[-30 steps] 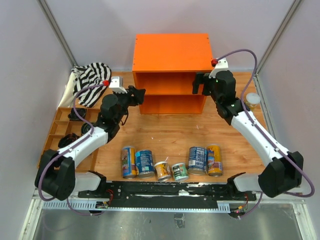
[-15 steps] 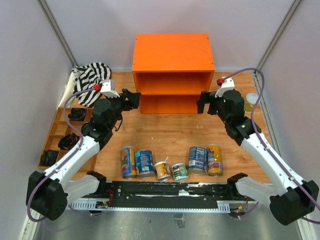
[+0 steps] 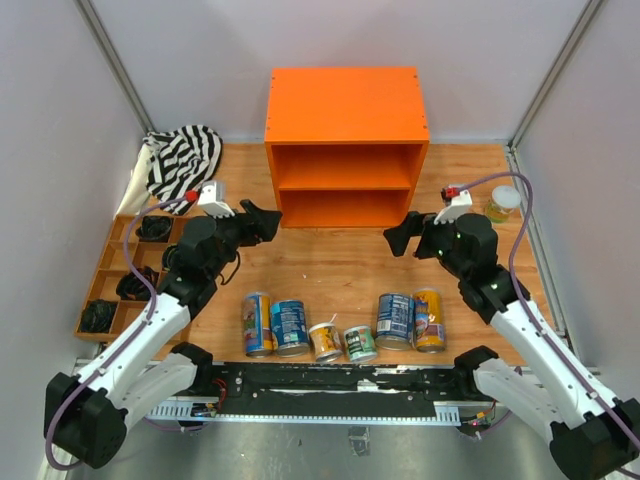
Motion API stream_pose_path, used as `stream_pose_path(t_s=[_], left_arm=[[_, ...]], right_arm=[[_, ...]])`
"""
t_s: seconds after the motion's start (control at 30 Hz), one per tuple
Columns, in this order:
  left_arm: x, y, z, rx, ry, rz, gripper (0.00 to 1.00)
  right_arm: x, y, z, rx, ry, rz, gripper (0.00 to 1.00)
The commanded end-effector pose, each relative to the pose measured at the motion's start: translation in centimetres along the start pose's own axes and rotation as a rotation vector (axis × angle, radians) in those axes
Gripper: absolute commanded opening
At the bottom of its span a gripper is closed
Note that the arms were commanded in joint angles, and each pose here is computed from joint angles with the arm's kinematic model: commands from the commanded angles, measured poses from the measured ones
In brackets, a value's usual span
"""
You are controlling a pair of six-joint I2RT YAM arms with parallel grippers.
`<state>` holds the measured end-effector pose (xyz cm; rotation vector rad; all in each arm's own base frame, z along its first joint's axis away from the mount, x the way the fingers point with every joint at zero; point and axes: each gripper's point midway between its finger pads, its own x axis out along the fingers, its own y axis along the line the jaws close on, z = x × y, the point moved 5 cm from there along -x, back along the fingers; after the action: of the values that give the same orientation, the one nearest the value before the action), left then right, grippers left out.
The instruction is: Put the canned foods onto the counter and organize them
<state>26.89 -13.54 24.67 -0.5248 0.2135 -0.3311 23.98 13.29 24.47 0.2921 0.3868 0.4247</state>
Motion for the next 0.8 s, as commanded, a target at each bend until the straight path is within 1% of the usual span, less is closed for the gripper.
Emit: stream_pose_path(t_s=[0.0, 0.07, 0.17, 0.27, 0.33, 0.47, 0.63, 0.77], left_arm=[[-0.9, -0.2, -0.7, -0.038, 0.025, -0.019, 0.82], [-1.1, -0.1, -1.2, -0.053, 0.037, -0.021, 0.82], [-1.2, 0.3, -2.1, -0.08, 0.061, -0.015, 0.82], [-1.1, 0.6, -3.1, -0.1, 0.087, -0.007, 0.82], [-1.1, 0.9, -3.4, -0.108, 0.098, 0.005, 0.82], [-1.2, 1.0, -3.6, -0.127, 0.093, 0.011, 0.82], [-1.4, 0.8, -3.6, -0.149, 0.086, -0.005, 0.82], [-1.5, 0.7, -3.6, -0.155, 0.079, -0.018, 0.82]], right_arm=[[-1.0, 0.9, 0.1, 0.057, -0.066, 0.061, 0.98], [-1.1, 0.4, -0.7, 0.07, -0.015, 0.017, 0.98], [-1.0, -0.6, -2.6, 0.086, 0.119, -0.072, 0.99], [-1.1, -1.4, -4.0, 0.089, 0.211, -0.168, 0.99], [-1.2, -1.5, -4.7, 0.077, 0.25, -0.22, 0.98], [-1.8, -1.5, -5.8, 0.09, 0.284, -0.29, 0.98], [-2.8, -0.9, -6.1, 0.152, 0.295, -0.318, 0.98], [-3.3, -0.8, -6.3, 0.134, 0.306, -0.359, 0.98]])
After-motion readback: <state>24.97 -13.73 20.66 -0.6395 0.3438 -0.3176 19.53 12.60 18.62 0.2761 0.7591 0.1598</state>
